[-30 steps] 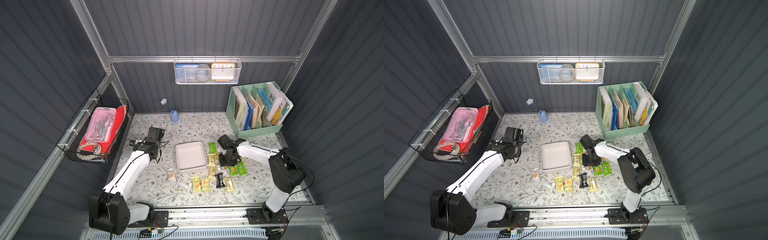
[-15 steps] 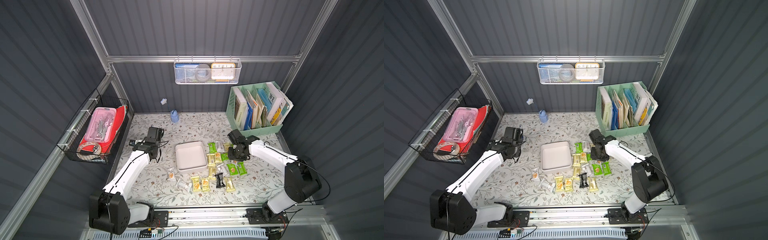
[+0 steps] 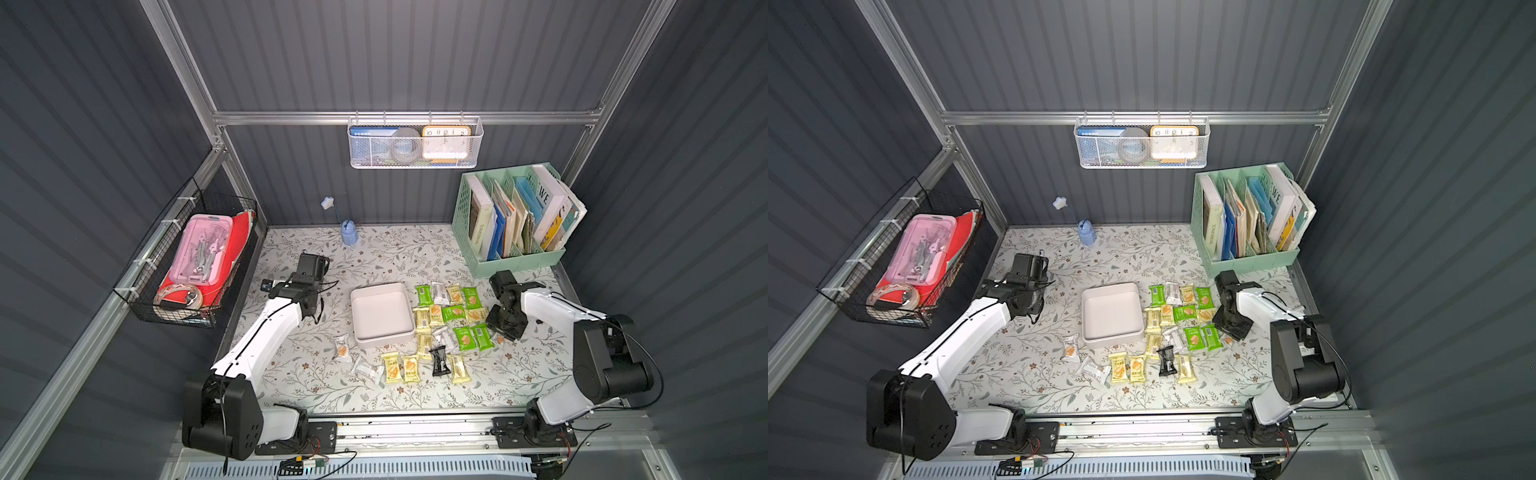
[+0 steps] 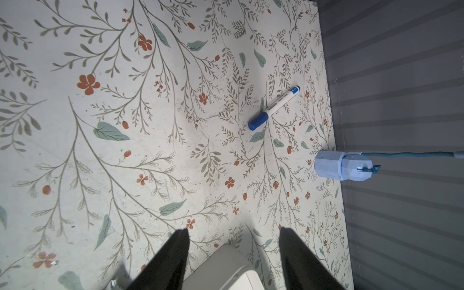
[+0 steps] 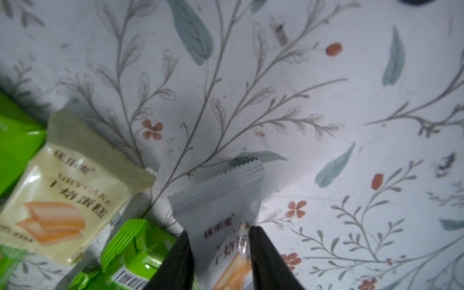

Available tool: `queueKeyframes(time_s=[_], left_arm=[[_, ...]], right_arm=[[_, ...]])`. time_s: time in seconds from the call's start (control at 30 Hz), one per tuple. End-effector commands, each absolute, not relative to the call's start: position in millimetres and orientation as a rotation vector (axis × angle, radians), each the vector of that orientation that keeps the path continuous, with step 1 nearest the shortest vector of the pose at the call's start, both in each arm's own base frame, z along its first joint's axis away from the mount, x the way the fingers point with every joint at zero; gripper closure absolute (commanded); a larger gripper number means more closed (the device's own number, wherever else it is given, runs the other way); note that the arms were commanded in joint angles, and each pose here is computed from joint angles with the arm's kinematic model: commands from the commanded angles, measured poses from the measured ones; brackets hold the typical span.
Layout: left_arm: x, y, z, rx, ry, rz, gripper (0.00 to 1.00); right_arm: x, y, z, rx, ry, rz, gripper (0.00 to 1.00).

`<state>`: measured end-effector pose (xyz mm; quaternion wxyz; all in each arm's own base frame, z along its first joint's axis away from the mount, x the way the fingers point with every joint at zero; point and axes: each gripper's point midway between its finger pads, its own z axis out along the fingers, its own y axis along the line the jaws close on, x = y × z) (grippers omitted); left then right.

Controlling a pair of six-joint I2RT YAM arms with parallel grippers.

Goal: Take the cookies out of the storage box
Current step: Place the cookie at the center of the board, then reset both arms

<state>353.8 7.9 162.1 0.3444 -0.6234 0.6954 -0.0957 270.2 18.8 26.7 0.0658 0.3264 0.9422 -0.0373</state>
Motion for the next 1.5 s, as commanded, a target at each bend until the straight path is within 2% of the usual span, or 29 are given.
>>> queueKeyframes(time_s=[0.0,0.2,0.3,0.37,0.43,0.47,0.53,0.7,0.83,1.0,1.47], left_arm=[[356.9,10.3,163.4,-1.614,1.817,-0.227,0.38],[361.7,16.5,162.3,-1.537,1.848,-0.151,0.37],[379.7,22.4,172.3,-1.298,1.906,-0.052,0.32],[409.2,10.9,180.7,-0.988,1.974,-0.058,0.13],[427.2,-1.3,179.7,-0.732,2.059,-0.026,0.02],[433.1,-3.6,174.8,-0.614,2.104,0.027,0.01],[439.3,1.3,164.4,-0.461,2.161,0.138,0.0],[442.7,17.2,155.3,-0.221,2.132,0.132,0.0],[438.4,38.3,154.0,-0.203,2.034,0.093,0.0],[441.9,34.0,140.1,-0.14,1.996,0.059,0.0],[440.0,44.0,127.0,-0.189,1.803,0.079,0.0]], right_arm=[[273.0,15.7,29.8,1.012,2.807,-0.107,0.47],[289.0,-1.3,72.5,0.94,2.611,-0.13,0.38],[304.6,-12.5,104.3,0.843,2.442,-0.128,0.36],[312.1,-20.4,124.8,0.794,2.335,-0.144,0.35],[321.3,-27.0,147.9,0.74,2.204,-0.143,0.34],[325.5,-31.1,156.4,0.709,2.143,-0.158,0.34],[327.6,-39.9,162.3,0.649,2.071,-0.217,0.34],[337.2,-60.7,157.7,0.523,2.037,-0.354,0.34],[351.8,-56.2,144.3,0.411,2.099,-0.344,0.32],[366.5,-44.8,112.2,0.367,2.119,-0.232,0.33],[407.6,-29.9,102.5,0.248,2.008,-0.088,0.33]])
